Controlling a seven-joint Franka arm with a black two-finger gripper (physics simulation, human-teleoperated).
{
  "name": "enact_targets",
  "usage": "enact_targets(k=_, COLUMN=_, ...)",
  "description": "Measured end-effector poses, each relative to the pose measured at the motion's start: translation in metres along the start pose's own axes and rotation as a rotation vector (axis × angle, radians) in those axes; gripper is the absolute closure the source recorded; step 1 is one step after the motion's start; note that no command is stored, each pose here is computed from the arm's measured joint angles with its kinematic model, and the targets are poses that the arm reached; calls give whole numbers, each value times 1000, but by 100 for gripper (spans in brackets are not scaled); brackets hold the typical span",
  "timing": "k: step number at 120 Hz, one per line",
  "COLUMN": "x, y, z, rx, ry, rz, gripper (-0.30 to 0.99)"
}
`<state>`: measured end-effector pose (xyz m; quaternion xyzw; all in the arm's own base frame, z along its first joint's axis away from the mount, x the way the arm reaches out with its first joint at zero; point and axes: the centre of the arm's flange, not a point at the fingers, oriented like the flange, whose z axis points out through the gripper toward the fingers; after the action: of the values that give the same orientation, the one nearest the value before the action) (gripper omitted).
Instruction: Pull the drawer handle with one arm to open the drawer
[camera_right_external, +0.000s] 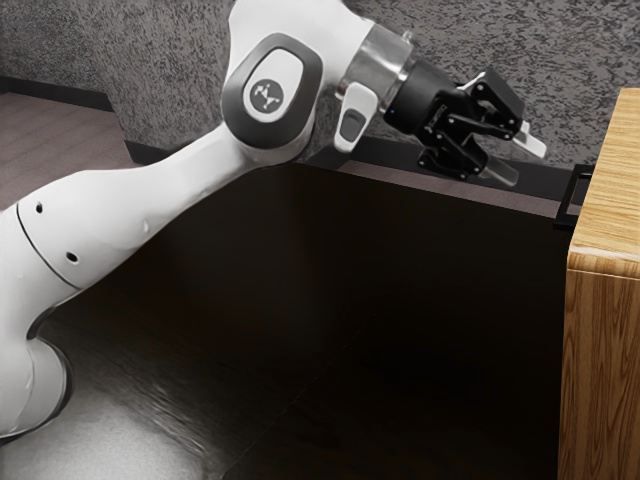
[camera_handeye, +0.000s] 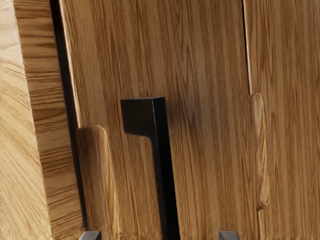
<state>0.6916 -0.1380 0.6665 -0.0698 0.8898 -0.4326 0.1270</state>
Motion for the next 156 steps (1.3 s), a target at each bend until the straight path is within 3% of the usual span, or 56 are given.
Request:
enact_targets(k=18, x=-3, y=5, z=10, rx=49, ry=28, rz=-80, gripper=41)
enact_targets(k=39, x=-8, y=20, z=26, rx=52, ry=49, rz=-156, gripper=41)
enact_targets(k=56, x=0, y=5, z=42, rx=59, ry=69, rz=-151, gripper=41)
enact_targets(k=87, x=1, y=4, z=59, rx=-21, ry=46, rz=-127, gripper=42)
enact_targets(k=122, x=5, y=-4, z=53, rx=-65, ry=23, rz=-128, gripper=71)
enact_targets(k=156, x=8, y=-5, z=49, rx=-129, ry=-5, rz=-132, gripper=79)
